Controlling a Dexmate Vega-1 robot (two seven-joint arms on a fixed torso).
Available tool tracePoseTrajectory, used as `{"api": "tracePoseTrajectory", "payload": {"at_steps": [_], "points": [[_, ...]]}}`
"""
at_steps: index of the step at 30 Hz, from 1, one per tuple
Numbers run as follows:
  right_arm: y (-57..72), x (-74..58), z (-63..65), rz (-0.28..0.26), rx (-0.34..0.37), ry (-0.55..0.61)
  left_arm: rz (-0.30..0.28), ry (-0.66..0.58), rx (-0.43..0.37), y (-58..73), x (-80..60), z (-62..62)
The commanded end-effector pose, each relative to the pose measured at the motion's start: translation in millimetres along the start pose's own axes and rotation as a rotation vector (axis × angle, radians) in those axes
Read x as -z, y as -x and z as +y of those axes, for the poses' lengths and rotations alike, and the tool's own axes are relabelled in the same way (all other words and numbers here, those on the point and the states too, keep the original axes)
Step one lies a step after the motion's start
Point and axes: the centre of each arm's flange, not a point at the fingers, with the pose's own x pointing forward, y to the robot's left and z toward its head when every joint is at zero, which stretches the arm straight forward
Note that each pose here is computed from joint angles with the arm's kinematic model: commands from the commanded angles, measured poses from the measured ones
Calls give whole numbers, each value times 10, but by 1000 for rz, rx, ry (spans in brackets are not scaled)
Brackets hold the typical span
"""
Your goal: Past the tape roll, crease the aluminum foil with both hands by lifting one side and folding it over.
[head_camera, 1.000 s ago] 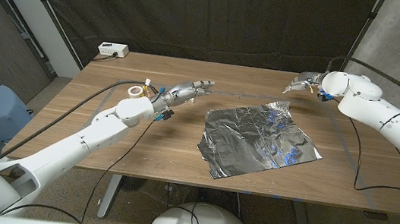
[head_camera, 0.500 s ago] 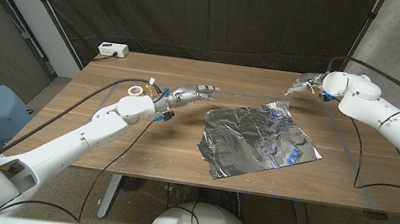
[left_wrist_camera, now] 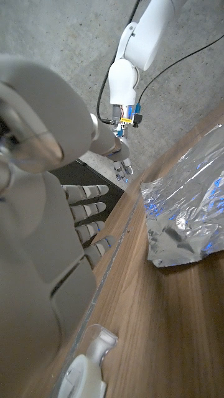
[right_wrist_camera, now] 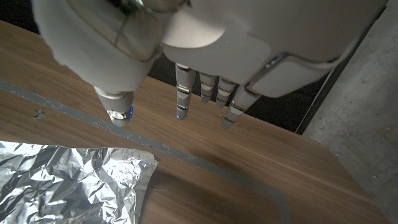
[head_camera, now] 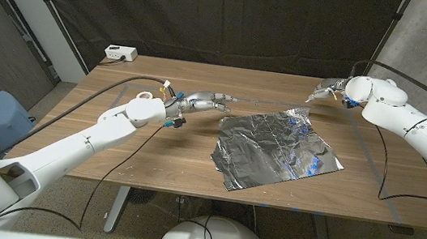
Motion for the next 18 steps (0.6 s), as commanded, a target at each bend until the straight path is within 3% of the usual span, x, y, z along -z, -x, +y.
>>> {"api": "tracePoseTrajectory", "payload": {"at_steps": [1,18], "points": [[9,31,-46,5,18,-13,3,-212,50,-33,-122,71],[24,32,-19,6,30,-21,51,-343,126,-65,-145,39]]}}
